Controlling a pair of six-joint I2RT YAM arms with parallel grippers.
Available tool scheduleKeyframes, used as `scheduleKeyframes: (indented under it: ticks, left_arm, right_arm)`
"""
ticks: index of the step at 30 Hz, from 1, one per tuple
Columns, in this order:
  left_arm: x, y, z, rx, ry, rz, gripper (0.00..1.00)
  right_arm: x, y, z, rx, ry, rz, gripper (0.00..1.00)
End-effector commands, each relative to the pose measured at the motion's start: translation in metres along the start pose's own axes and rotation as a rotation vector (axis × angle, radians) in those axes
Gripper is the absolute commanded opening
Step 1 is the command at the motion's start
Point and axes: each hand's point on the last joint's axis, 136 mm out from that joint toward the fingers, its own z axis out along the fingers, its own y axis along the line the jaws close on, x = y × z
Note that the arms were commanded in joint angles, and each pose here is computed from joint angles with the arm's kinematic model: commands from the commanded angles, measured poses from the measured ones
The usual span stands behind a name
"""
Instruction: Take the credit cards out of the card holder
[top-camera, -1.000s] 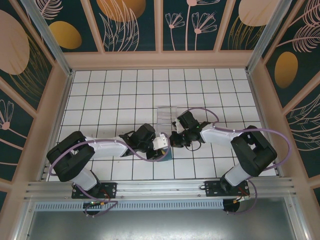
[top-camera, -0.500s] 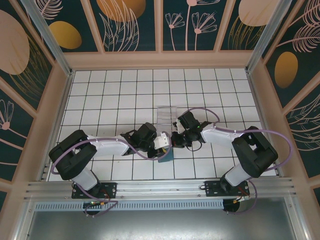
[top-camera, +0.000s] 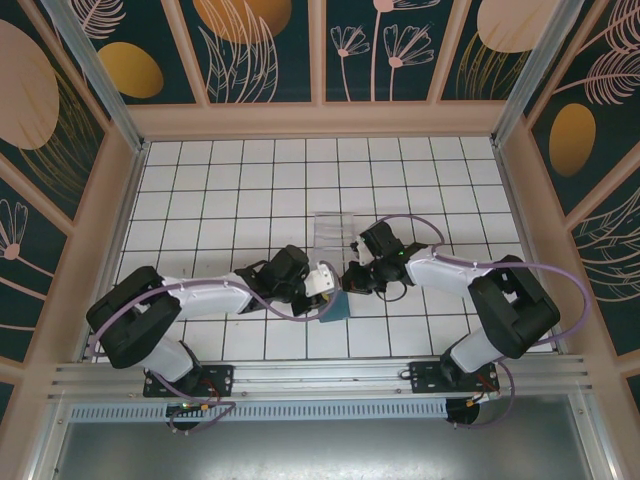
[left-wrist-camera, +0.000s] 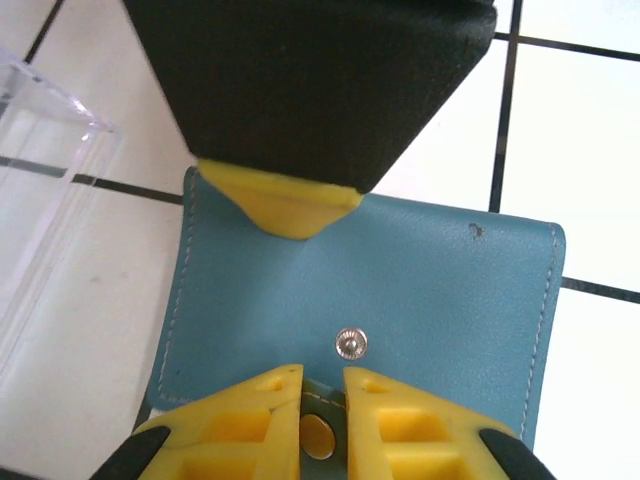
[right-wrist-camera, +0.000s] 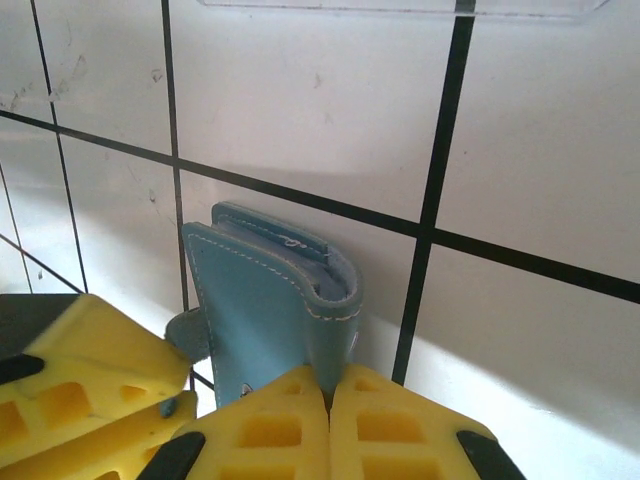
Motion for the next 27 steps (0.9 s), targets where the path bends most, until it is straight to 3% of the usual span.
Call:
scheduleKeyframes:
  ticks: [1,18,27]
  left_arm:
    - [-0.004,0.007,-0.009,-0.055,-0.025,-0.034,0.18]
    - [0.004,0.014,-0.026,-0.143,-0.087,-0.246,0.3]
    - [-0.012,0.03,-0.034,-0.214,-0.133,-0.373,0.38]
  right_arm:
    - [0.001,-0.008,-0.005,0.026,-0.022,0.024,0.06]
    - [0.003,-0.019,-0.003,0.067,-0.017,0.05,0.12]
    - [-0.008,-0.014,-0.017,0.105,-0.06,0.038,0.23]
